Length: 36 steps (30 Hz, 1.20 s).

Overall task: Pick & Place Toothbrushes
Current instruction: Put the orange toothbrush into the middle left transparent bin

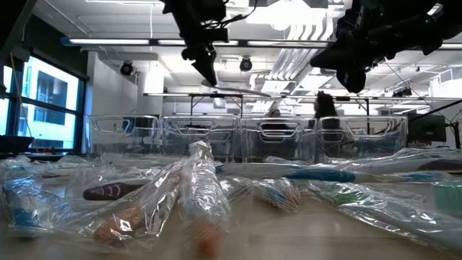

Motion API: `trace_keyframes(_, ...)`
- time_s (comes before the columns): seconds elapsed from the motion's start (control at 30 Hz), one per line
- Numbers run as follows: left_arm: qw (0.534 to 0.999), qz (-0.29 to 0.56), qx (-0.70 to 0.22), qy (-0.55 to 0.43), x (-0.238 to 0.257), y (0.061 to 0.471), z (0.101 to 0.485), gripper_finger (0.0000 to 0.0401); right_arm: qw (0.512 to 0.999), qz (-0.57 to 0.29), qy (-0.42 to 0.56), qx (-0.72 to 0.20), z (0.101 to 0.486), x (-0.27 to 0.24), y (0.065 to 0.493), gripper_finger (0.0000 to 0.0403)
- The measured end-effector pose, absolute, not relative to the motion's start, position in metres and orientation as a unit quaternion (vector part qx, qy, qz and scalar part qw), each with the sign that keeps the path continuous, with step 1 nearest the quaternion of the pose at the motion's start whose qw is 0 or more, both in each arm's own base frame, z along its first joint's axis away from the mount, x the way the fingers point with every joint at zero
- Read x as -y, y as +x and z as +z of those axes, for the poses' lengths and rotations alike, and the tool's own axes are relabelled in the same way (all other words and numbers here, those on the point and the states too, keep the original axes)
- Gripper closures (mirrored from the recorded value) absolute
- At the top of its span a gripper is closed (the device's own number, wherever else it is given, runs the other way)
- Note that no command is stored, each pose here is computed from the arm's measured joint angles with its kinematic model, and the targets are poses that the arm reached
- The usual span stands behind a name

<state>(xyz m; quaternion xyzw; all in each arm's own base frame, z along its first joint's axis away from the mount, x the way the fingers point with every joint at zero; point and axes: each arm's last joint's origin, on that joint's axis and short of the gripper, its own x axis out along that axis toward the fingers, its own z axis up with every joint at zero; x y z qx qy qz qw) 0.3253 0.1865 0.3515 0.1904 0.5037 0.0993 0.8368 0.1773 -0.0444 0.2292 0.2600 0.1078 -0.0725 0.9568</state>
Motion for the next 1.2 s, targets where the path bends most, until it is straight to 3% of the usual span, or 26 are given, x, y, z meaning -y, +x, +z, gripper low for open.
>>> trace_keyframes(0.33,0.866,0.140,-0.469,0.105,-0.216,0.318,0.323,0.0401,0.957,-0.072,0.260,-0.108,0.229,0.044,0.177,0.0401)
trace_keyframes(0.57,0.849,0.195,-0.486,0.072,-0.226,0.310,0.285,0.0401,0.957,-0.071,0.260,-0.108,0.229,0.044,0.177,0.0401)
trace_keyframes(0.7,0.847,0.203,-0.489,0.046,-0.222,0.303,0.269,0.0401,0.958,-0.071,0.257,-0.108,0.229,0.044,0.177,0.0401)
trace_keyframes(0.97,0.875,0.262,-0.406,-0.002,-0.213,0.290,0.255,0.0401,0.960,-0.071,0.247,-0.109,0.229,0.044,0.177,0.0401)
trace_keyframes(1.2,0.861,0.272,-0.428,-0.018,-0.195,0.279,0.248,0.0401,0.961,-0.072,0.244,-0.108,0.229,0.044,0.177,0.0401)
